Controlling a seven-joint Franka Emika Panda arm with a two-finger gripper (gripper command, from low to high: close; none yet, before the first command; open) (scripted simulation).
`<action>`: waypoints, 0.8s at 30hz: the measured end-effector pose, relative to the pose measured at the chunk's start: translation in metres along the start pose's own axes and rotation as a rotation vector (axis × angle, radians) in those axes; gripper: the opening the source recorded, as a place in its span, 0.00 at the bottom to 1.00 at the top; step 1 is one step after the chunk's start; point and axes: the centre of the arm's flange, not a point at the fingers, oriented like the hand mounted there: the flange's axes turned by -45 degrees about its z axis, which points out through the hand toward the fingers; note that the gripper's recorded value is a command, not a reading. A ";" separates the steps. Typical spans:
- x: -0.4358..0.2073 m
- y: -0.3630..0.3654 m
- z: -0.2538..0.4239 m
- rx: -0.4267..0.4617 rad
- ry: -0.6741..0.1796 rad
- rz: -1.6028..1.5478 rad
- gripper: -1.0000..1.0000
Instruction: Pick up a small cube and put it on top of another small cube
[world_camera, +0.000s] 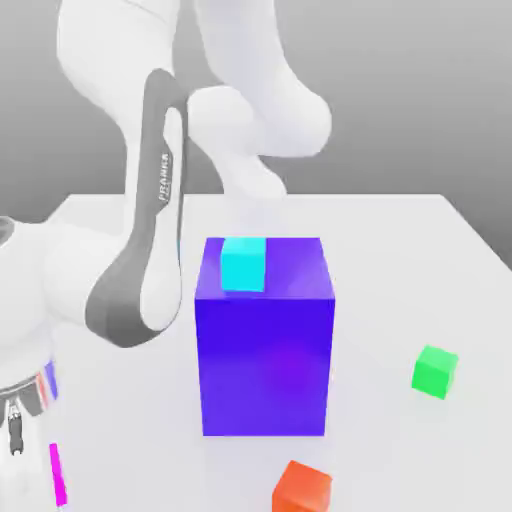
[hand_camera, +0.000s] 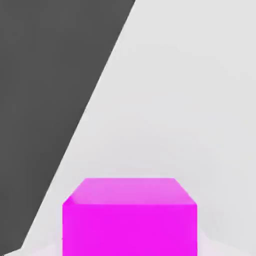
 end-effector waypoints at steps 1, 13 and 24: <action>-0.019 -0.017 -0.008 0.014 0.001 -0.055 0.00; -0.349 -0.121 -0.070 0.107 0.021 -0.880 0.00; -0.533 -0.031 -0.038 -0.012 -0.033 -1.400 0.00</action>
